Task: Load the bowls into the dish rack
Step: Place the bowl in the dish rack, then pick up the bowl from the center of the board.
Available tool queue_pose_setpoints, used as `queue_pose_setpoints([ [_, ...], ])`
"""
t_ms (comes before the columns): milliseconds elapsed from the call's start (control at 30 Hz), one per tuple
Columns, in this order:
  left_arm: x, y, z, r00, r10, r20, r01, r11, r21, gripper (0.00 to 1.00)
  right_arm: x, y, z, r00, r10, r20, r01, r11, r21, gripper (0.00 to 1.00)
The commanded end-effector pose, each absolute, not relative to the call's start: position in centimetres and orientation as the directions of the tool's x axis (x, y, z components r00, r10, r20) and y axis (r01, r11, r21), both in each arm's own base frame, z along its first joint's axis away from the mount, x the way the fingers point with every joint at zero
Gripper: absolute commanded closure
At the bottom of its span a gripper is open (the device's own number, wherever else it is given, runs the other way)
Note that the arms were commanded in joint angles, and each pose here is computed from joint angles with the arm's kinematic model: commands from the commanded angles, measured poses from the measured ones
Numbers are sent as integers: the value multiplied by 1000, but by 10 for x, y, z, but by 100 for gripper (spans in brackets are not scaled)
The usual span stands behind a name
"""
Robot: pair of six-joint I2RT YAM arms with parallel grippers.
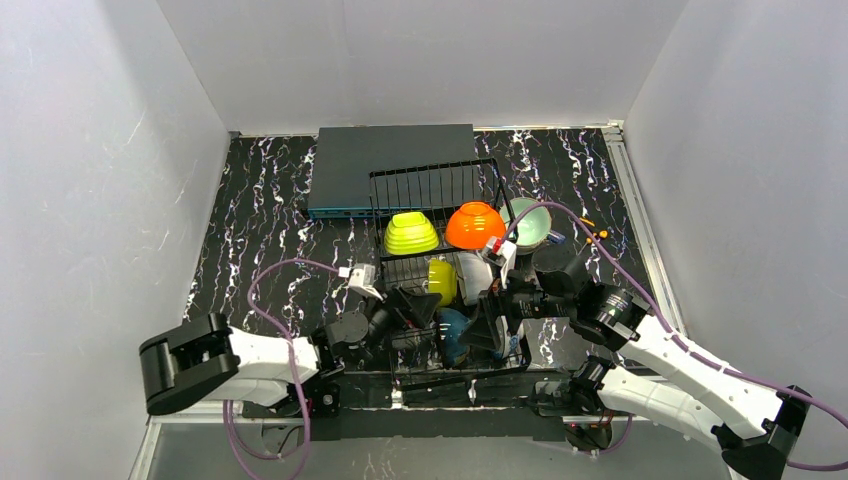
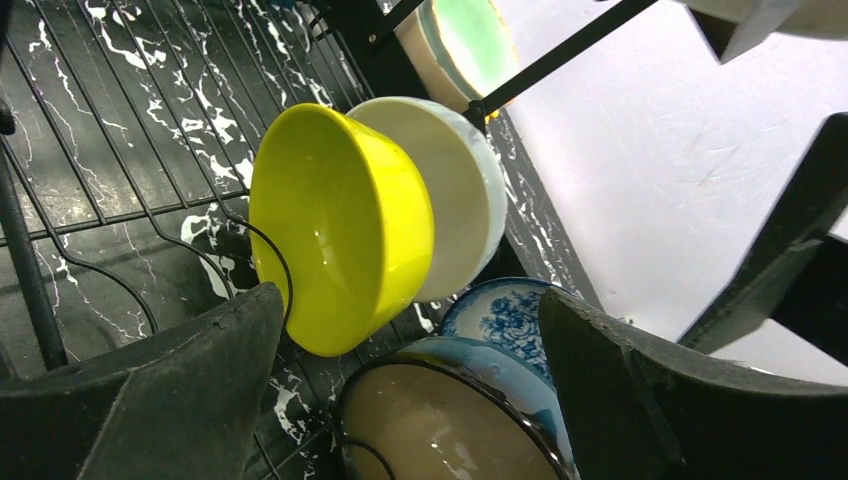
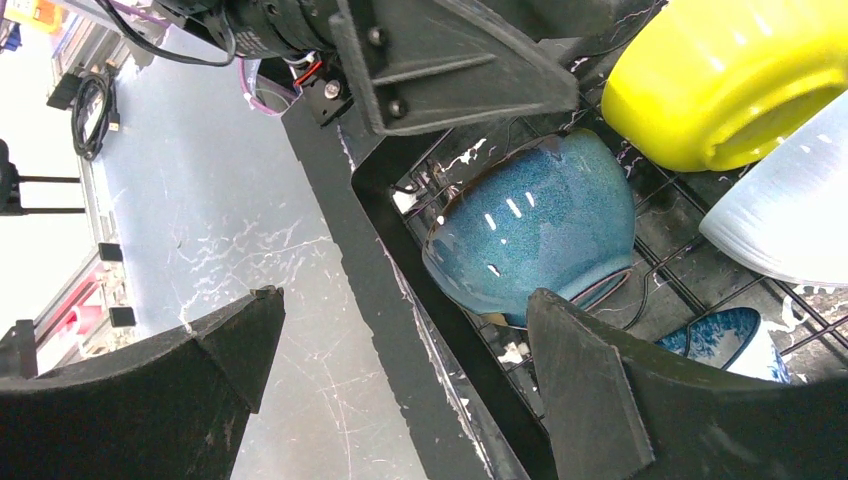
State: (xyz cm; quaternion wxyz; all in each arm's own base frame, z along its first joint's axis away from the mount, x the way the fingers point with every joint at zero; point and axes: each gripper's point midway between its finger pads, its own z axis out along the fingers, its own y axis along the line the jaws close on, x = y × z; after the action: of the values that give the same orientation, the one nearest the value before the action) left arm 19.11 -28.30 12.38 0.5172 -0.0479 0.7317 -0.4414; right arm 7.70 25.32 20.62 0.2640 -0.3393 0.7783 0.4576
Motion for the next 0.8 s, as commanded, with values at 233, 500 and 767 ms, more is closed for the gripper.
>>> queue_pose_setpoints([
  [233,169,-247,106,-489,-396,-777,409,683,-606,2,90,245,223,-585,-212,-783,-783,402,476,1],
  [500,161,-227,113,-491,-355,-795,411,710,-571,2,115,210,218,-589,-76,-805,-666,610,429,1],
  [767,158,-199,93,-587,-206,-783,273,860,-431,2,138,153,219,-556,113,-823,-432,807,402,1],
])
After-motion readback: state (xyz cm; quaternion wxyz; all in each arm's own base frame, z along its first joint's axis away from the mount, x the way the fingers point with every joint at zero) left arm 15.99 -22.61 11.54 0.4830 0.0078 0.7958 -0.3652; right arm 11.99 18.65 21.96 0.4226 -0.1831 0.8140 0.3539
